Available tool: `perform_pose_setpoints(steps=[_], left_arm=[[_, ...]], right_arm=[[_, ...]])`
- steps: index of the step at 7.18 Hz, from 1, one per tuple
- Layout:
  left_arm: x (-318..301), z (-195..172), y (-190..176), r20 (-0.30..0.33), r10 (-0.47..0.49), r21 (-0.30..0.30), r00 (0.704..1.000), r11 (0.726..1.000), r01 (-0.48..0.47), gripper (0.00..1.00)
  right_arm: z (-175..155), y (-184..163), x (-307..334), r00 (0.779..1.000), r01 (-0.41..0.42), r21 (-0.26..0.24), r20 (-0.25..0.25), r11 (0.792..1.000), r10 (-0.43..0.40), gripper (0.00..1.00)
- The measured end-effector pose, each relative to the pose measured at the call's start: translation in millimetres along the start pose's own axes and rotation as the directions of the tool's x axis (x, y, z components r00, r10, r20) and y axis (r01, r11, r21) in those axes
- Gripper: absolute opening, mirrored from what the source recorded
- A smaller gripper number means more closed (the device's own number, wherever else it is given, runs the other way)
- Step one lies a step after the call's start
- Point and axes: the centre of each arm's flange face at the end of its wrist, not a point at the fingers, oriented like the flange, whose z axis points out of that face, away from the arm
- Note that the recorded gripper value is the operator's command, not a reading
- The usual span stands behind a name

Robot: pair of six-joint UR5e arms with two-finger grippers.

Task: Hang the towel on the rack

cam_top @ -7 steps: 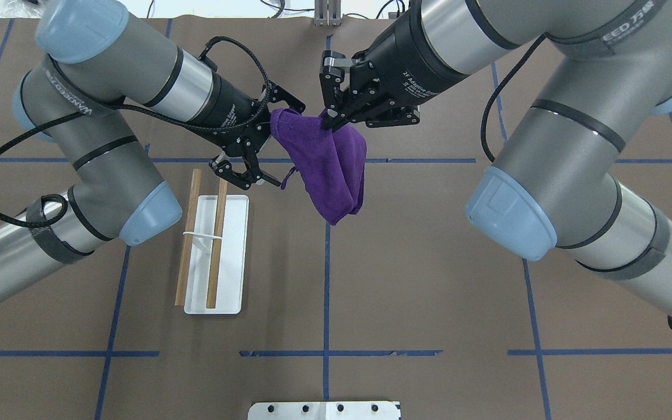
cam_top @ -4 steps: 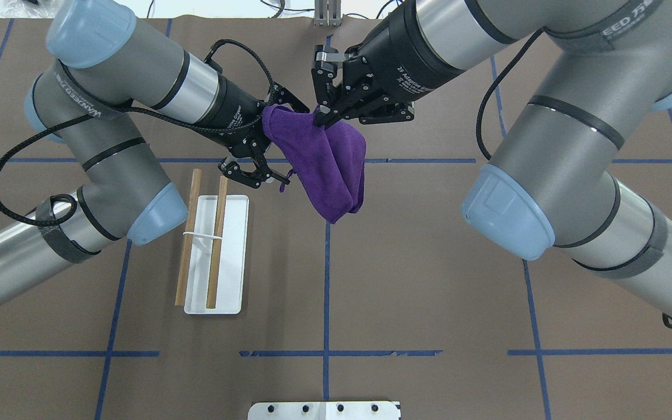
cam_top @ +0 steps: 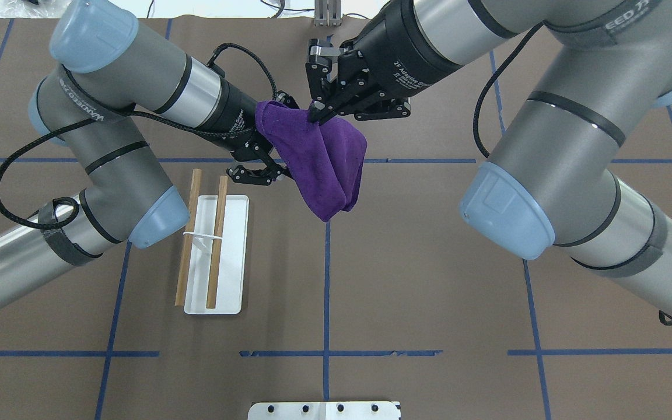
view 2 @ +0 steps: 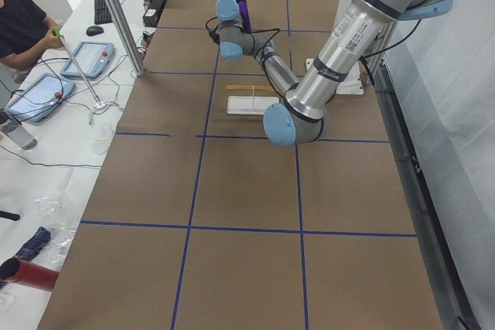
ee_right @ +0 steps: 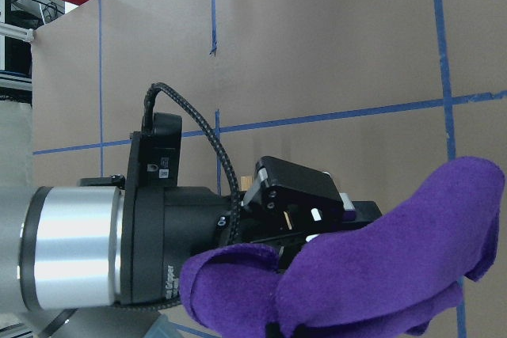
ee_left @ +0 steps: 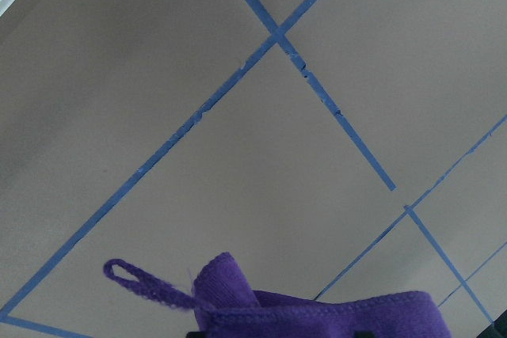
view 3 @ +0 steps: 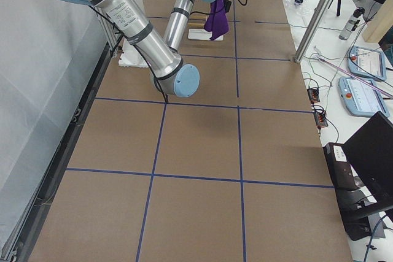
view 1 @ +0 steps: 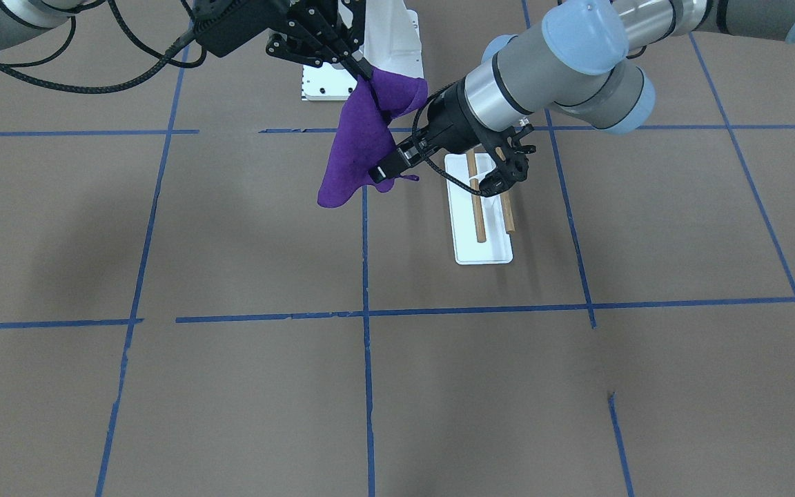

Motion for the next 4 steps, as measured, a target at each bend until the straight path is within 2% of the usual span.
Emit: perform_pose_setpoints(steps=[2, 3, 4], left_arm=[[-3.0, -1.9, -1.1, -0.01, 0.021, -0.004, 1.0, 1.0, -0.021, 0.0], [-3.4, -3.0, -1.9, -0.022, 0.032, 0.001, 0.999, 1.0, -0.032, 0.0], [-2.4, -4.8, -2.7, -0.035, 0.04, 0.012, 0.999, 0.999, -0.04, 0.0]], right_arm=[[-0.8, 0.9, 1.0, 1.0, -0.003, -0.002, 0.001, 1.0, 0.003, 0.0], [-0.1, 1.6, 2.5, 1.0, -0.004, -0.004, -0.001, 1.0, 0.004, 0.77], [4.2, 5.2, 7.3, 1.0, -0.007, -0.014, -0.007, 1.0, 0.007, 1.0]])
